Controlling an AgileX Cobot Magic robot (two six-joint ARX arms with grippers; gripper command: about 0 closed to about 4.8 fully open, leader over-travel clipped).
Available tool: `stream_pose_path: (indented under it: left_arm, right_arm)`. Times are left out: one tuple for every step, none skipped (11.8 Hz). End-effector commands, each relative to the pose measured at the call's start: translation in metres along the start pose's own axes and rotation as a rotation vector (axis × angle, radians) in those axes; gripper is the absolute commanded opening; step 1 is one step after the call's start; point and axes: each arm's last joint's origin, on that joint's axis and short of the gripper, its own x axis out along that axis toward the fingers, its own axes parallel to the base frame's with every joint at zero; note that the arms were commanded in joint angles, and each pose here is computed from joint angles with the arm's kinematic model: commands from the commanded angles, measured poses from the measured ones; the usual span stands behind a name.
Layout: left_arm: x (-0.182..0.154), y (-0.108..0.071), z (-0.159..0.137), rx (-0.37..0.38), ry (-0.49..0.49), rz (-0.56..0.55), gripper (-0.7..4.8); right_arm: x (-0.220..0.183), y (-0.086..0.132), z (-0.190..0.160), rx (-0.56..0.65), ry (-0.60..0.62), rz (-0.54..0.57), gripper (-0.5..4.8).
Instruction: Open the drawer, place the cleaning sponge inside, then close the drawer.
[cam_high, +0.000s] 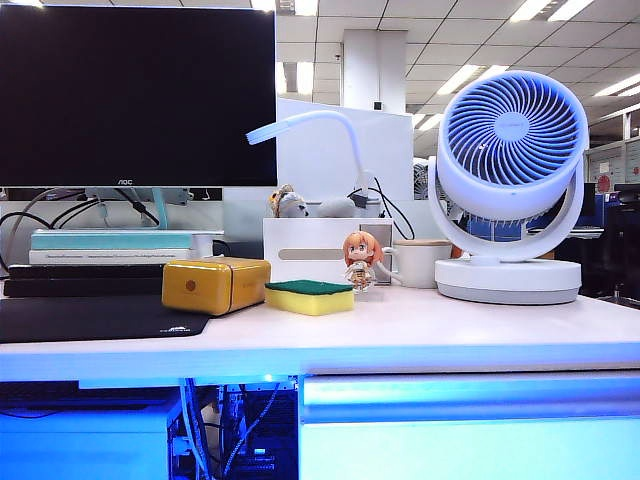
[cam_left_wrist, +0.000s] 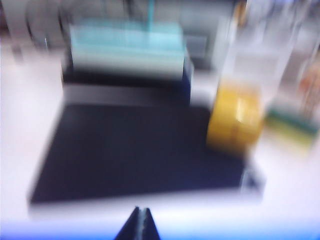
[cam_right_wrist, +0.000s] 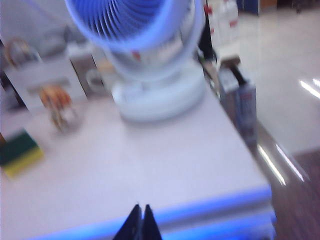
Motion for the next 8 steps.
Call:
stream_pose_path:
  left_arm:
    - [-0.014,-0.002,0.045,-0.040,-0.168,0.061,-0.04]
    - [-0.020,-0.003,0.061,-0.040,-0.207,0.063,-0.04]
    - [-0.024,-0.004,0.077,-0.040,-0.233,0.059,-0.04]
    - [-0.026,-0.009,0.128,-0.036,-0.259,0.030,-0.04]
    - [-0.021,-0.011,0.153,-0.028,-0.239,0.024,-0.04]
    - [-0.015,-0.013,0.175,-0.024,-0.184,-0.009,-0.04]
    - [-0.007,-0.016,0.194,-0.021,-0.121,-0.045,-0.04]
    - [-0.001,-0.018,0.212,0.002,-0.066,-0.084,-0.04]
  right_arm:
    - [-0.010,0.008,0.032,0.014,-0.114,0.026,-0.05]
    - [-0.013,0.010,0.042,0.035,-0.135,0.027,-0.05]
    - [-0.016,0.012,0.051,0.075,-0.144,0.019,-0.05]
    - [-0.021,0.018,0.076,0.160,-0.124,0.012,-0.05]
    - [-0.020,0.022,0.090,0.187,-0.111,0.009,-0.05]
    - [-0.017,0.025,0.102,0.217,-0.102,0.010,-0.05]
    - [-0.012,0.028,0.113,0.262,-0.082,0.012,-0.05]
    - [-0.005,0.031,0.119,0.300,-0.037,0.021,-0.05]
